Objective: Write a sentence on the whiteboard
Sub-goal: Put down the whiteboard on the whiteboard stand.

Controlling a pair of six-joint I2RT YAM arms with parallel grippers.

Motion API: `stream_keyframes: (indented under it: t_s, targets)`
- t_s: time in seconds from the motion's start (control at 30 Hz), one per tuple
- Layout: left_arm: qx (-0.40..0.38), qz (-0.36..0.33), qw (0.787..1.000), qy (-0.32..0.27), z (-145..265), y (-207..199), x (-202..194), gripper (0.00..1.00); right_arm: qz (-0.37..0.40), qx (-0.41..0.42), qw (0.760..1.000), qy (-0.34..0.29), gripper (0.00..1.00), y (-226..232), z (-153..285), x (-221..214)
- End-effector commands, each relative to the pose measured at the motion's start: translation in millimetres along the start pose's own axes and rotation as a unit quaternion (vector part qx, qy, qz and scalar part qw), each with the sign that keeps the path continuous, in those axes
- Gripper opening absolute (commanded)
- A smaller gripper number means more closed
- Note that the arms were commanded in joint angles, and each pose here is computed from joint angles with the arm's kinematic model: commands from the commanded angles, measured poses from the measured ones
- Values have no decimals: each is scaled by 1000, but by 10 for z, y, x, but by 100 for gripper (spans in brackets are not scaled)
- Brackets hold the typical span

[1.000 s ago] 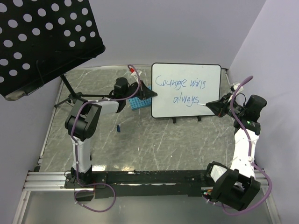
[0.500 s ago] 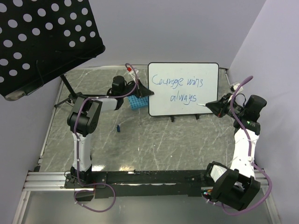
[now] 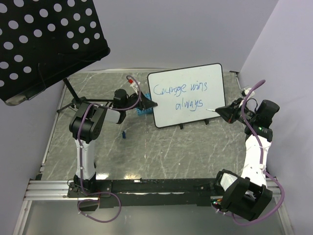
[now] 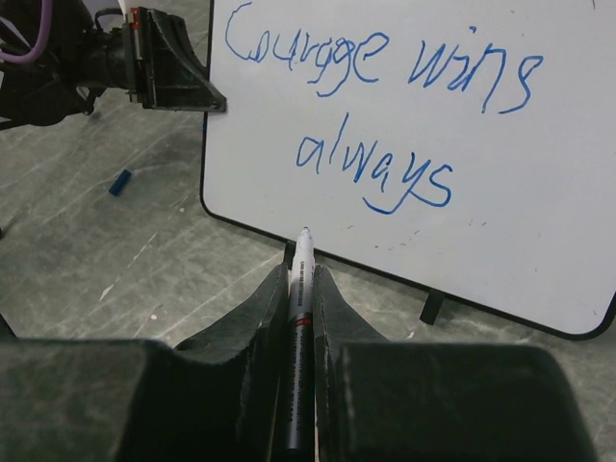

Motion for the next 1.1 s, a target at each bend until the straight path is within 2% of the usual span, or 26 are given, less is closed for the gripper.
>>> stream_keyframes:
  t_s: [0.0,0.1,0.23,0.3,0.67,0.8,0.87,1.07]
  targets:
    - [45,-65,997,-8,78,183,-60,5,14,13,1000,-6,0,23,15,21]
    - [43,-60,997,-13,68,176,-42,8,15,11,1000,-8,0,25,26,23]
    - [44,-59,997,-11,68,164,-22,18,14,11,1000,-8,0,19,29,17]
    - [46,-60,997,-11,65,158,3,28,13,11,1000,-8,0,13,30,16]
    - [36,-66,997,-19,56,54,100,52,11,11,1000,-7,0,7,28,11]
    - [27,-71,997,-25,58,-4,150,57,13,11,1000,-8,0,8,31,15]
    - [17,-74,997,-30,68,-63,179,65,14,10,1000,-8,0,6,32,13]
    - [11,-78,996,-32,69,-165,244,78,14,12,1000,-8,0,12,33,13]
Point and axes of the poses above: each gripper's point midway between its finger pads, its own z axis back along the fingers, its own y axis along the line the jaws close on, x = y × z, the point moved 7 cm from there along z, back along the fingers, and after that the axes turned 10 degrees about -z, right-handed, at the moved point
